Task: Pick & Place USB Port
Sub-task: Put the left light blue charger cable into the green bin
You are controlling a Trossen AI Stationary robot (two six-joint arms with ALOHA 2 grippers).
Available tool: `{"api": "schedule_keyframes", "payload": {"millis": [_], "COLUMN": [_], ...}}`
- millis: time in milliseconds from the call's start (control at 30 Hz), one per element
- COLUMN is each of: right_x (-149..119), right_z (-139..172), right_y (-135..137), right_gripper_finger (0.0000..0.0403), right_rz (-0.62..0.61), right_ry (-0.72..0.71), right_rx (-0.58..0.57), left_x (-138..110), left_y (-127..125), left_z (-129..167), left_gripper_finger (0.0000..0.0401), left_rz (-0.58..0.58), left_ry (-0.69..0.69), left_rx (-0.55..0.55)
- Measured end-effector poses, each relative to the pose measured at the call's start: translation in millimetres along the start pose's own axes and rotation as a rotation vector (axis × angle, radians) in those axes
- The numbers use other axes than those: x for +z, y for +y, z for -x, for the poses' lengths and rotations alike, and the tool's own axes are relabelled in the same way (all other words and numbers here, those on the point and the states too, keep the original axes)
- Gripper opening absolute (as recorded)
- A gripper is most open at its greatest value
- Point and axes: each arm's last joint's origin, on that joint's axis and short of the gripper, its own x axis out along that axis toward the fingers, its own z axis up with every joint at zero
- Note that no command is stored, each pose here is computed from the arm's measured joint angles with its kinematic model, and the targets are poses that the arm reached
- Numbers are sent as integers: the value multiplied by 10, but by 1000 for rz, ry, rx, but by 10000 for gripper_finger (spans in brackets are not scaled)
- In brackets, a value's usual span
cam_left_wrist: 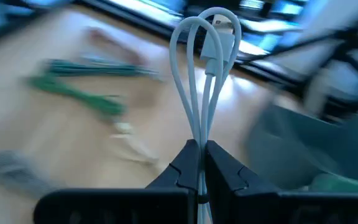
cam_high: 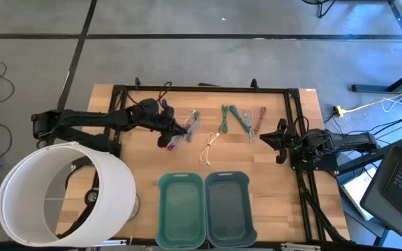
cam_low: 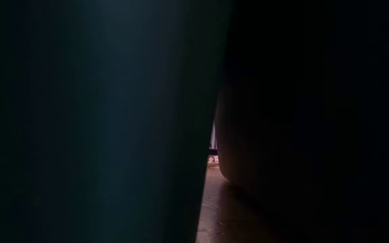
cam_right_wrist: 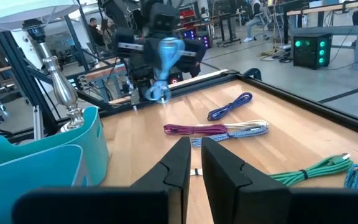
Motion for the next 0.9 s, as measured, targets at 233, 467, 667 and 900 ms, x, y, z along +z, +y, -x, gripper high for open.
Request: {"api": "schedule_keyframes", "payload": {"millis": [233, 467, 667, 900], "right_x": [29, 49, 37, 35], "right_z": [0, 1, 1, 1], "right_y": [-6, -1, -2, -2], "right_gripper_finger": [44, 44, 44, 44], "right_rz": [-9, -38, -42, -33], "right_ry": [-37, -57, -44, -42], "right_rx": [-37, -31, -29, -27], "left_x": [74, 226, 247, 182], "left_y": [-141, -70, -274, -582], "left_z": [-155, -475, -572, -602], "left_gripper_finger": [4, 4, 4, 4], "left_rz": [-123, -164, -155, -107], "left_ry": [-17, 102, 156, 213], "left_rx": [-120, -234, -496, -615]}}
